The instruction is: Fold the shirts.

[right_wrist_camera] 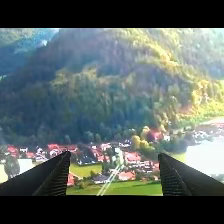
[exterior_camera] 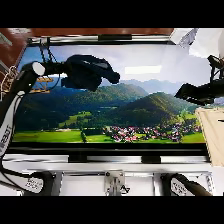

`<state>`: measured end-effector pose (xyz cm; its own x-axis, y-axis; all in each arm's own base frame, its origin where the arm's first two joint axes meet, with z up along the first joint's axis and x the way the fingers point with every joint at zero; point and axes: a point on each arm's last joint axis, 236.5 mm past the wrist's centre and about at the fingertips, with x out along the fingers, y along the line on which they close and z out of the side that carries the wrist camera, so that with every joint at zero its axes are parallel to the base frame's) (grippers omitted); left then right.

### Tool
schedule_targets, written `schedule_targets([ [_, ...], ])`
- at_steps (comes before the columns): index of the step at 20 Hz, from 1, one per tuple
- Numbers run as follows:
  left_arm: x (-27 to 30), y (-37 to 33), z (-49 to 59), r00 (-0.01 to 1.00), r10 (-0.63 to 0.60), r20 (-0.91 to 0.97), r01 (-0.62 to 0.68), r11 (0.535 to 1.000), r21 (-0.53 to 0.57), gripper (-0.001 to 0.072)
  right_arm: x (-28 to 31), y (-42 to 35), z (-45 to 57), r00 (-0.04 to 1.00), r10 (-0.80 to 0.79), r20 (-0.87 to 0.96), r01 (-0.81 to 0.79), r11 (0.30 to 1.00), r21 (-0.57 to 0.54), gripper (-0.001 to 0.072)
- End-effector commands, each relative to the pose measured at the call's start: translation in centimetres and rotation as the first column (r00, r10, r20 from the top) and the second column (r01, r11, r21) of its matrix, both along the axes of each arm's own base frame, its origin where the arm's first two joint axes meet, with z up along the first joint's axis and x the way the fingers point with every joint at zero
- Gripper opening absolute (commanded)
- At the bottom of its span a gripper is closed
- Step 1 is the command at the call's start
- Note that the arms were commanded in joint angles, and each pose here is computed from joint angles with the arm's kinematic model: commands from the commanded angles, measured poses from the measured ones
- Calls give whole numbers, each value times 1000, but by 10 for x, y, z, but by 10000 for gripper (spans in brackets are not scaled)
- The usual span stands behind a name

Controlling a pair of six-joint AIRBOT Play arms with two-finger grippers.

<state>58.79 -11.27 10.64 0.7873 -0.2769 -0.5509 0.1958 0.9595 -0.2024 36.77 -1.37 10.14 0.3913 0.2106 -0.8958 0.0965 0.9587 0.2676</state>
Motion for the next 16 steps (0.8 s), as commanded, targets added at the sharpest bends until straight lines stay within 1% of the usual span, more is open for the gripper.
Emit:
schedule_targets([
  [1, -56, -40, 141, 967, -133, 215, 129, 991, 33, 95, -11, 3, 40, 997, 15, 81, -13, 1000, -23, 668],
  [3, -109, -78, 205, 923, -218, 317, 221, 975, 28, 95, -21, 5, 87, 983, 5, 183, 3, 999, -42, 668],
  [5, -162, -129, 227, 880, -345, 326, 362, 932, 7, 95, -31, -1, 134, 955, -39, 292, 62, 996, -68, 668],
  [8, -227, -216, 191, 806, -559, 192, 573, 820, -18, 95, -51, -18, 183, 907, -108, 406, 170, 978, -120, 668],
  [11, -266, -294, 119, 713, -700, 30, 701, 713, -30, 95, -68, -24, 182, 915, -132, 380, 199, 970, -142, 668],
  [12, -275, -316, 90, 692, -721, -32, 719, 693, -48, 95, -72, -23, 177, 927, -131, 351, 191, 971, -143, 669],
  [13, -284, -335, 57, 676, -729, -106, 726, 684, -73, 97, -75, -22, 172, 936, -130, 326, 185, 972, -144, 668],
  [14, -291, -348, 27, 655, -737, -167, 736, 672, -79, 167, -76, -22, 168, 943, -130, 308, 181, 973, -146, 669],
  [15, -298, -354, 1, 632, -738, -236, 744, 663, -83, 421, -78, -22, 165, 948, -129, 292, 178, 973, -147, 668],
  [16, -304, -349, -18, 619, -721, -313, 733, 672, -99, 639, -79, -22, 162, 952, -128, 278, 175, 973, -150, 668],
])
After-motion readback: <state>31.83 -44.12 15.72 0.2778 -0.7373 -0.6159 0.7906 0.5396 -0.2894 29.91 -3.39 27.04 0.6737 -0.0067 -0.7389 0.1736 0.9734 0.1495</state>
